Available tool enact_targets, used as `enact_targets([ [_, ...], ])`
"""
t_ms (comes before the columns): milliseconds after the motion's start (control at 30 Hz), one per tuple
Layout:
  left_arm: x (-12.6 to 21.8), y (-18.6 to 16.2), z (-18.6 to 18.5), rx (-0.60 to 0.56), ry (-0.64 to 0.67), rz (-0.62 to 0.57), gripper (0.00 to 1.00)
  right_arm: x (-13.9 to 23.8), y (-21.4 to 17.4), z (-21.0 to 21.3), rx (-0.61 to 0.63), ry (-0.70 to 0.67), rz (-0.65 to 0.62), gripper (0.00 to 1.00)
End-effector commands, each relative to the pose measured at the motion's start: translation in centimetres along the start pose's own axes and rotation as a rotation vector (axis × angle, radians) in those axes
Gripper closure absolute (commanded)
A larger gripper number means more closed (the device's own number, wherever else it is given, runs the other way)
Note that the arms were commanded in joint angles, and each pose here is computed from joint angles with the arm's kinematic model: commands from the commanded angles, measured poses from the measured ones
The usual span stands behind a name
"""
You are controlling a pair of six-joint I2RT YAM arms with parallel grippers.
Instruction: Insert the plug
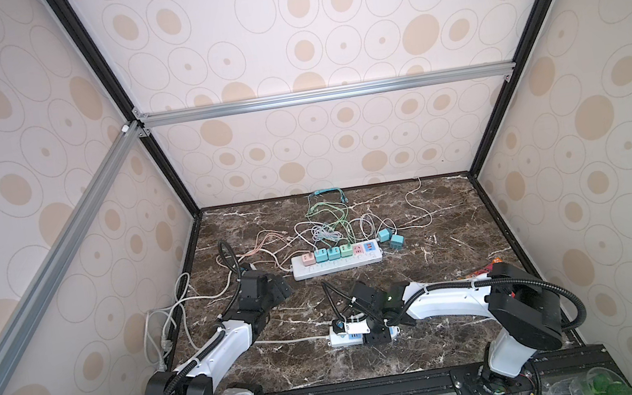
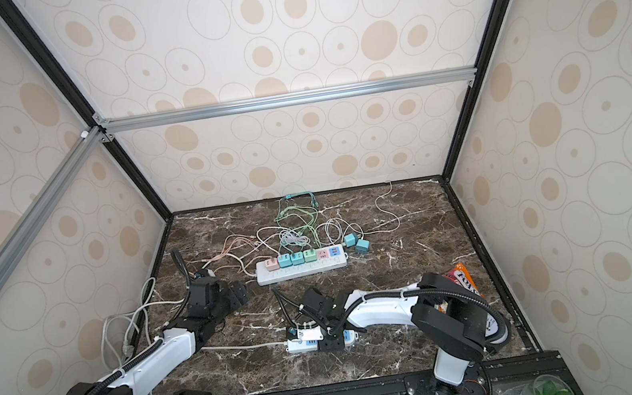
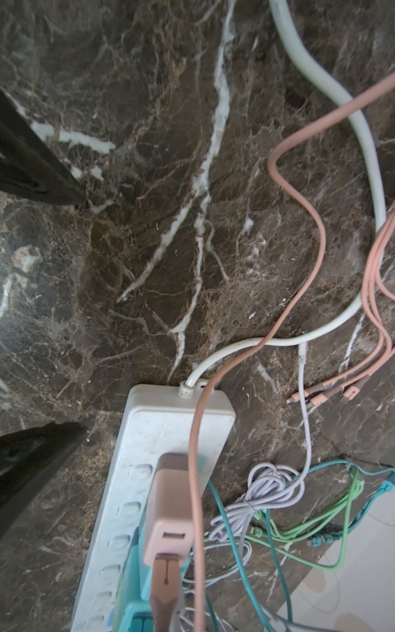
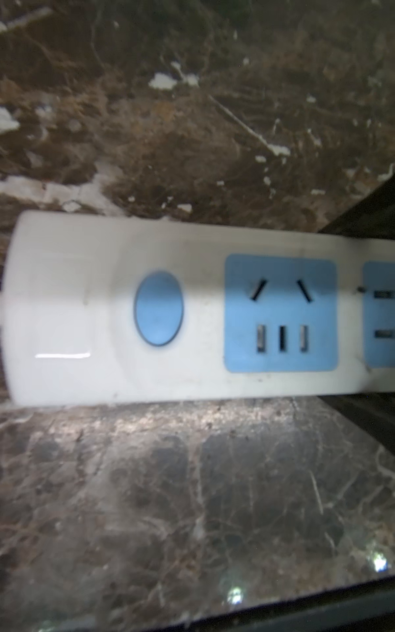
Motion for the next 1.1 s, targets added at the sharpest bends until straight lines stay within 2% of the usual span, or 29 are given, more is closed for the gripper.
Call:
enact_targets([
  [0,0.3,0.8,-1.4,-0.032,0.04,-0.06,0.02,-0.1,-2.5,-1.1,0.071,-0.005,0.108,0.5],
  [167,0.2,-0.3,-3.4,-0.06,0.032,-0.092,0.01,0.4,-4.9,-2.6,0.083,0.016,0.147,0.48],
  [267,0.1,-0.7,-4.4,-0.057,0.002,-0.098,0.02,0.8,-5.9,-3.3,0.057,0.085,0.121,0.47],
  [400,0.1,-0.4,-4.0,-0.05,0.042,-0.128,0.02,1.0,-7.2,-4.2,0.048,0.146,0.104,0.47],
  [500,0.4,-0.1,-3.9,-0.064,0.046,-0.146,0.02,0.7,-8.2,-5.1,0.083,0.136,0.14,0.47],
  [633,0.6,0.0,-3.5,-0.065,0.054,-0.156,0.02,0.3,-8.1,-6.0,0.102,0.121,0.125,0.47],
  [867,0.6,0.0,-3.2,-0.062,0.059,-0.173,0.02,1.2,-7.4,-6.4,0.113,0.082,0.079,0.26],
  [1067,0.2,0.7,-4.1,-0.096,0.073,-0.183,0.02,3.3,-6.9,-5.9,0.084,0.046,0.022,0.19],
])
Point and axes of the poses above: each gripper's point midway between its finger pads, its own x axis back along the fingers, its own z axis along the line the jaws close on, y = z × x, the point moved 6 cm from there along x, back along the fingers, and after that the axes turned 11 degrees about x, right-handed, at the moved point
